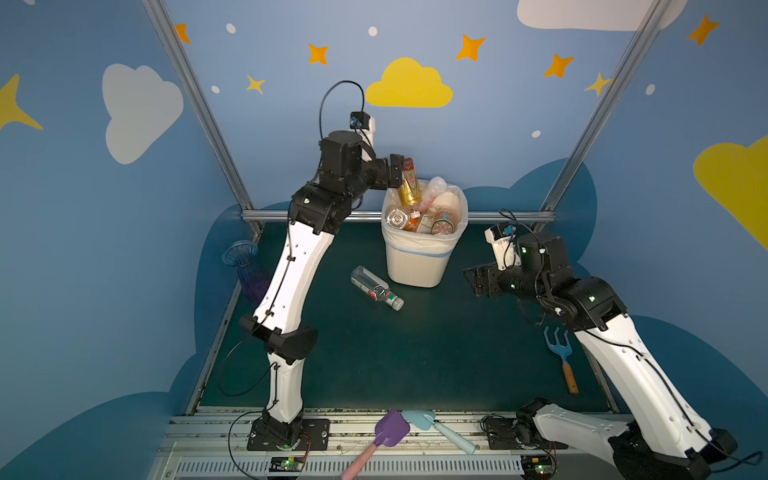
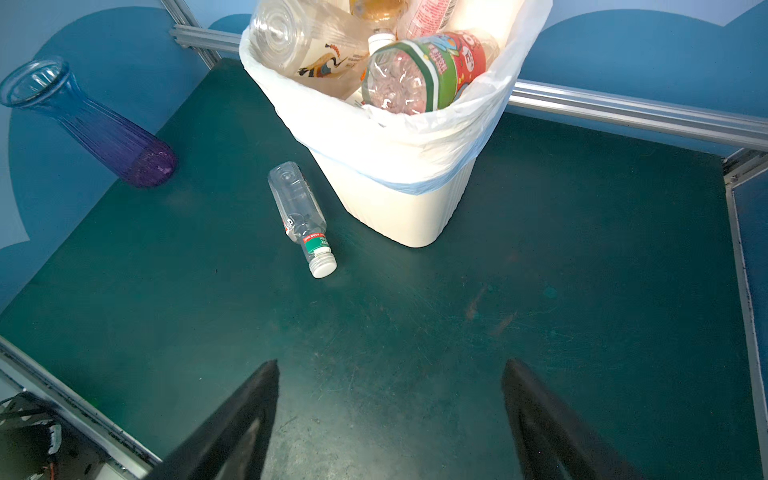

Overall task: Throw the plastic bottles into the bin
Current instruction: 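Lift the tea bottle with the left gripper and drop it into the bin, then draw the left gripper back while the right gripper reaches toward the clear water bottle, then lower the right gripper onto the clear green-cap water bottle and close it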

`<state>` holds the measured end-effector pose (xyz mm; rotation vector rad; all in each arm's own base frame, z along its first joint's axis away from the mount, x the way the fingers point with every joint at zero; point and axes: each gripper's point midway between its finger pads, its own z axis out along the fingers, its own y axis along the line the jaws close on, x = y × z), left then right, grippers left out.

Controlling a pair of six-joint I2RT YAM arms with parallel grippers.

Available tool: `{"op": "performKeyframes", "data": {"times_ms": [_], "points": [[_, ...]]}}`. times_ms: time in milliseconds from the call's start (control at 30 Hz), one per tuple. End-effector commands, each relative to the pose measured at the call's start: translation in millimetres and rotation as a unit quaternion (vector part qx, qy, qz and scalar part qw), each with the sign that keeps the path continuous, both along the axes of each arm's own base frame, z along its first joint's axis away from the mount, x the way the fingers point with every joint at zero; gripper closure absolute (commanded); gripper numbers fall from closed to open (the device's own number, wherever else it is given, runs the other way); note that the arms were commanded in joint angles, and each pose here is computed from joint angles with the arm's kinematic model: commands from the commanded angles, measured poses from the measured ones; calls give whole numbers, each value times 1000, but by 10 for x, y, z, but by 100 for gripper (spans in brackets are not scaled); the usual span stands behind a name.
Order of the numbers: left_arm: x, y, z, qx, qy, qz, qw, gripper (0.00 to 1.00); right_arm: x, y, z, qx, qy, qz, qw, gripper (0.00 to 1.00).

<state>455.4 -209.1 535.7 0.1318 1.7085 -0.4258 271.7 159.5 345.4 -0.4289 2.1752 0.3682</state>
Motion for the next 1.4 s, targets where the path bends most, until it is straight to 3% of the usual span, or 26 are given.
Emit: {"op": "performKeyframes", "data": {"times_ms": [0,100,233,367,467,567,700,967,1167,1367], "points": [[-36,192,-115,22,15,42,999,0,-55,18,43,17,-2,8,1000,15],[-116,338,-241,9,49,60,997,1,-87,64,59,30,5,17,999,15],[-295,487,-542,-36,142,58,987,3,-178,287,178,72,19,66,995,18],[-536,589,-1053,-77,233,52,968,2,-295,608,159,68,39,133,988,19],[-762,761,-1453,-145,282,53,947,3,-400,851,62,49,57,178,981,19],[-1095,975,-1838,-195,314,66,927,2,-509,1114,-68,41,80,219,972,19],[-1573,1254,-2357,-178,351,119,912,0,-583,1412,-242,26,97,247,964,18],[-2264,1396,-3168,-234,394,163,874,0,-524,2089,-730,-8,111,272,956,17],[-2426,1584,-3208,-207,373,195,883,0,-362,2534,-1300,-73,132,286,946,17],[-2297,1633,-3066,-168,350,193,901,0,30,2841,-1633,-164,146,288,932,15]]}}
